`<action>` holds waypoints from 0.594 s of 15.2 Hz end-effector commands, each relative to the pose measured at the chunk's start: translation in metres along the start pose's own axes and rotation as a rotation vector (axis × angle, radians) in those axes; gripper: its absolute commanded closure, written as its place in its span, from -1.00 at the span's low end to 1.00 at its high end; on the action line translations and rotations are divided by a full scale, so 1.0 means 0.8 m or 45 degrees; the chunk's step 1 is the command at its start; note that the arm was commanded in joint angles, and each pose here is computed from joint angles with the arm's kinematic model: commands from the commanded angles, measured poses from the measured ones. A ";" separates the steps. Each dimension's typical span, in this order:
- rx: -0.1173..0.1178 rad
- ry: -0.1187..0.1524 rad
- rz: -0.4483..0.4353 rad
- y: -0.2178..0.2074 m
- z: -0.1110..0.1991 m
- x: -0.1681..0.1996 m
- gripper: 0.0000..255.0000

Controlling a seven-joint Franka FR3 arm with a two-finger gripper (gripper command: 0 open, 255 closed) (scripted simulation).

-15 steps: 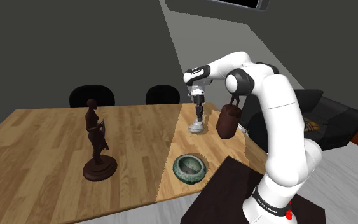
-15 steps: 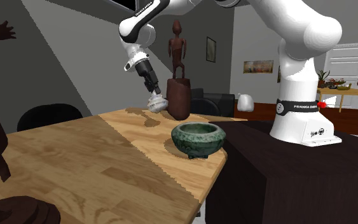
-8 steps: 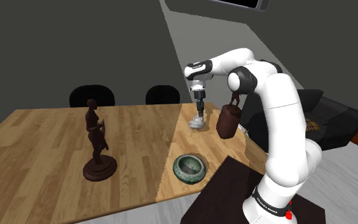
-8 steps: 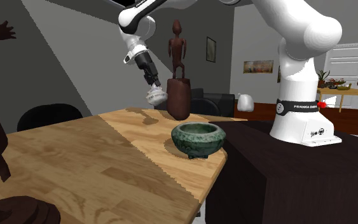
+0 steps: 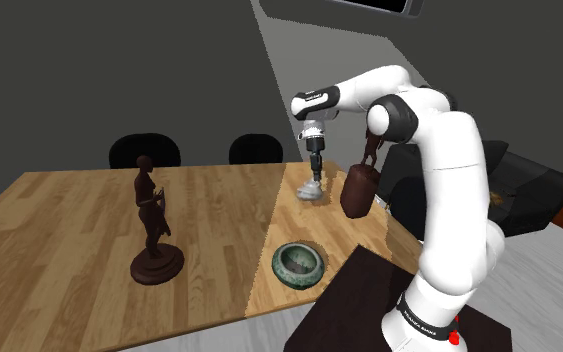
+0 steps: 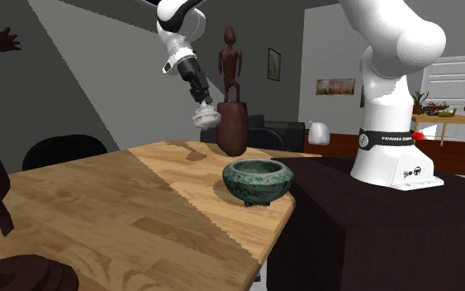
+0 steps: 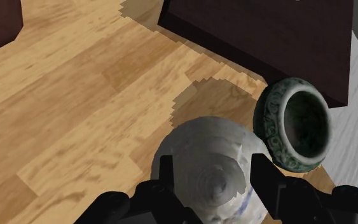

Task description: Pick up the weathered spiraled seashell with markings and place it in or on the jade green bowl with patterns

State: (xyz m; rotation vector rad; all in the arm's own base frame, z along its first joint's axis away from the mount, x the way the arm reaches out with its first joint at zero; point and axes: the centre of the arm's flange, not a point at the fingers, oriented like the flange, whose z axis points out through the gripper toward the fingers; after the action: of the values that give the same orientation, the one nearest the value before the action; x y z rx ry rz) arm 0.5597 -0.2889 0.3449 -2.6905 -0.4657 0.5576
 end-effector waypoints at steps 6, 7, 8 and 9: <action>0.000 0.001 0.000 -0.105 0.041 -0.013 1.00; 0.000 0.001 0.000 -0.121 0.047 -0.015 1.00; 0.000 0.001 0.000 -0.136 0.053 -0.017 1.00; 0.000 0.001 0.000 -0.151 0.059 -0.019 1.00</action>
State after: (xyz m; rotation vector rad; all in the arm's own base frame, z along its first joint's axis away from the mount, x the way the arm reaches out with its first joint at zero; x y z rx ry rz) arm 0.5037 -0.1856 0.3572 -2.6898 -0.4661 0.5572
